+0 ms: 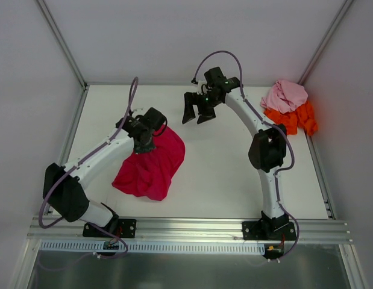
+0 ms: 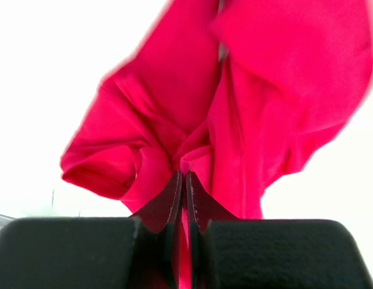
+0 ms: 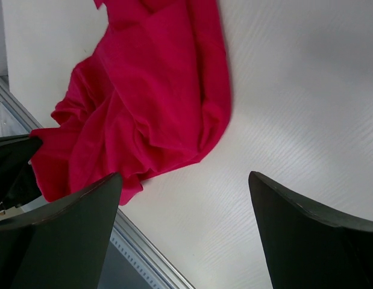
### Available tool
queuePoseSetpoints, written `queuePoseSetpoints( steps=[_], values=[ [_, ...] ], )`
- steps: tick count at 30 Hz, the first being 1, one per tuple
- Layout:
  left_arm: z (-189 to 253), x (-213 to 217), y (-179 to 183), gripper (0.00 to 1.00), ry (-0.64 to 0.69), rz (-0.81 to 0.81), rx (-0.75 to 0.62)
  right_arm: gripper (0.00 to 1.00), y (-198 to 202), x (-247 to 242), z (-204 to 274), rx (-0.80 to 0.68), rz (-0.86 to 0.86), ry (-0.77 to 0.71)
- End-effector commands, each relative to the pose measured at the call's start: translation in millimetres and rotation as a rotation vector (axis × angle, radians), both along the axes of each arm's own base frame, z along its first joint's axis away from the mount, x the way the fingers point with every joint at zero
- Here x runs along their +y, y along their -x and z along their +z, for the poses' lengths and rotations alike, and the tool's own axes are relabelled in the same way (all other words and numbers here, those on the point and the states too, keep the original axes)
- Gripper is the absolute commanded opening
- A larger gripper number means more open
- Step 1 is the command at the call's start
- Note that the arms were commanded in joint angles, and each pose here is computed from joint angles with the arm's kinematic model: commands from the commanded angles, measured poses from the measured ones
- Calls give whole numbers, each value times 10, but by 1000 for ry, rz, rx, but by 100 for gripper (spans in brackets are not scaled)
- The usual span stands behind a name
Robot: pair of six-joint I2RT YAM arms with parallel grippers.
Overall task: Fold and stack the t-shirts
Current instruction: Flatten out the tshirt
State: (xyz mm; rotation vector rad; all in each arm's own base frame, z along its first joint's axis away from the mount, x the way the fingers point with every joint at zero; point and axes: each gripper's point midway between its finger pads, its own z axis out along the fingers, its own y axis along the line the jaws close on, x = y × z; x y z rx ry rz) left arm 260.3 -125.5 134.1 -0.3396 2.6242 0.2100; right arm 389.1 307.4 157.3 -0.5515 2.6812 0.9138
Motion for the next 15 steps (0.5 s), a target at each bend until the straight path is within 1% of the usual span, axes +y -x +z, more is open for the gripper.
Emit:
queuePoseSetpoints(
  steps=[1, 2, 3, 6, 8, 9, 11, 15],
  values=[
    [803, 254, -110, 0, 0, 91, -230, 92, 5, 173, 258, 7, 21, -86],
    [1000, 280, -95, 0, 19, 99, -269, 92, 2, 249, 311, 14, 36, -132],
    [1095, 331, -87, 0, 12, 114, -291, 92, -25, 316, 402, 19, 29, -171],
    [1367, 422, -9, 0, 31, 151, -338, 91, -66, 521, 370, 88, 18, -251],
    [1490, 467, 51, 0, 57, 161, -368, 91, -38, 591, 331, 92, 32, -259],
    [1511, 465, 64, 0, 69, 156, -375, 91, 36, 663, 292, 97, 55, -252],
    [1550, 496, 133, 0, 90, 156, -390, 91, 127, 707, 121, 134, 80, -238],
    [1523, 616, 304, 0, 86, 187, -374, 91, 339, 916, -102, 194, 143, -236]
  ],
)
